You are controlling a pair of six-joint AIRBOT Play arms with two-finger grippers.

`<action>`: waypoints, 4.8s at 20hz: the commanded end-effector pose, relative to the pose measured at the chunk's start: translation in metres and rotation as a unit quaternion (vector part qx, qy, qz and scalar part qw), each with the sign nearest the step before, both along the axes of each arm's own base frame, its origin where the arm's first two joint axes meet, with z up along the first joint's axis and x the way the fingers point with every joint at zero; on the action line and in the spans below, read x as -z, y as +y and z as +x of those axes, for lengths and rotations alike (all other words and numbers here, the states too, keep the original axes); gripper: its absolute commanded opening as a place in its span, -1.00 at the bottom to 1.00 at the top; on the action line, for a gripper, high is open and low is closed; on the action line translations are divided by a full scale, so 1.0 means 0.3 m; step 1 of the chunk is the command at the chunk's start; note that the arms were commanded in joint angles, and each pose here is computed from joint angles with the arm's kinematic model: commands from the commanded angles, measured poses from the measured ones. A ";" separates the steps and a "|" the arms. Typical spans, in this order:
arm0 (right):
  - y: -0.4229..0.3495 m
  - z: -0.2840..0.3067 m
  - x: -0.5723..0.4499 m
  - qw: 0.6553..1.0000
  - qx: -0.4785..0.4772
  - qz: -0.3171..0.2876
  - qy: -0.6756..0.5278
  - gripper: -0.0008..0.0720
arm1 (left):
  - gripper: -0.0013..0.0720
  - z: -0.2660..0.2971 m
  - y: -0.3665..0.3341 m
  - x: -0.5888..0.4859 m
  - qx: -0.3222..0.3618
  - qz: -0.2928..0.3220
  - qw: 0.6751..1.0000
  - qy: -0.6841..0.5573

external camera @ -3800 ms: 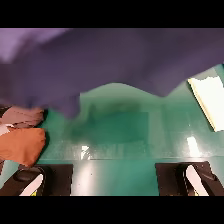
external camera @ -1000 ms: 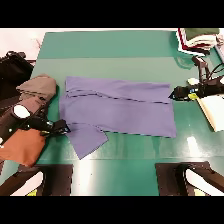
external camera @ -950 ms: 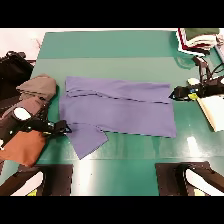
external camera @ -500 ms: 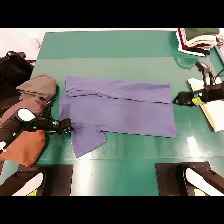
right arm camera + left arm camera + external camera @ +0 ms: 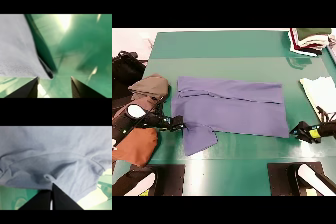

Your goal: Fold the shirts.

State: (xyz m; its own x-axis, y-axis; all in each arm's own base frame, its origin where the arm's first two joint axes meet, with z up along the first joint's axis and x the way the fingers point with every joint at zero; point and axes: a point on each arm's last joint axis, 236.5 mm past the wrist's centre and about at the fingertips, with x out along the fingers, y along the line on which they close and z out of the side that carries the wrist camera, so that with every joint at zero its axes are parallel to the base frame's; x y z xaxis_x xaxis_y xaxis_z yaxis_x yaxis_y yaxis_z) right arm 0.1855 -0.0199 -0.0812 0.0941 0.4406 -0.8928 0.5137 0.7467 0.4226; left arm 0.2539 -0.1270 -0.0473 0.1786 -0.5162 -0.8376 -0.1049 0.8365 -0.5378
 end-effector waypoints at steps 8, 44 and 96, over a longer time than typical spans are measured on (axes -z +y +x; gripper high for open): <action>0.207 0.107 0.001 0.995 -0.067 0.031 -0.069 -0.89 | -0.90 -0.035 0.010 -0.014 0.037 0.015 0.999 0.003; -0.046 0.575 -0.206 0.985 -0.131 -0.010 -0.108 0.45 | 0.41 0.521 0.061 -0.230 -0.002 0.052 0.991 -0.120; 1.631 0.492 -0.769 0.768 -0.429 0.126 -0.459 0.13 | -0.89 0.660 0.189 -0.963 -0.051 0.089 0.927 -0.359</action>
State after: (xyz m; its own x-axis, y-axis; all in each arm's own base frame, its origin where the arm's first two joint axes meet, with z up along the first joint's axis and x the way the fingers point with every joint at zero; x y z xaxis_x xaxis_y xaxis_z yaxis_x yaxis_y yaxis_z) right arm 0.3226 0.4899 0.1734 0.1930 0.8882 -0.4169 -0.7049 0.4211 0.5708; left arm 0.4633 -0.0821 0.2297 0.7525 -0.3502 -0.5579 0.1378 0.9119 -0.3866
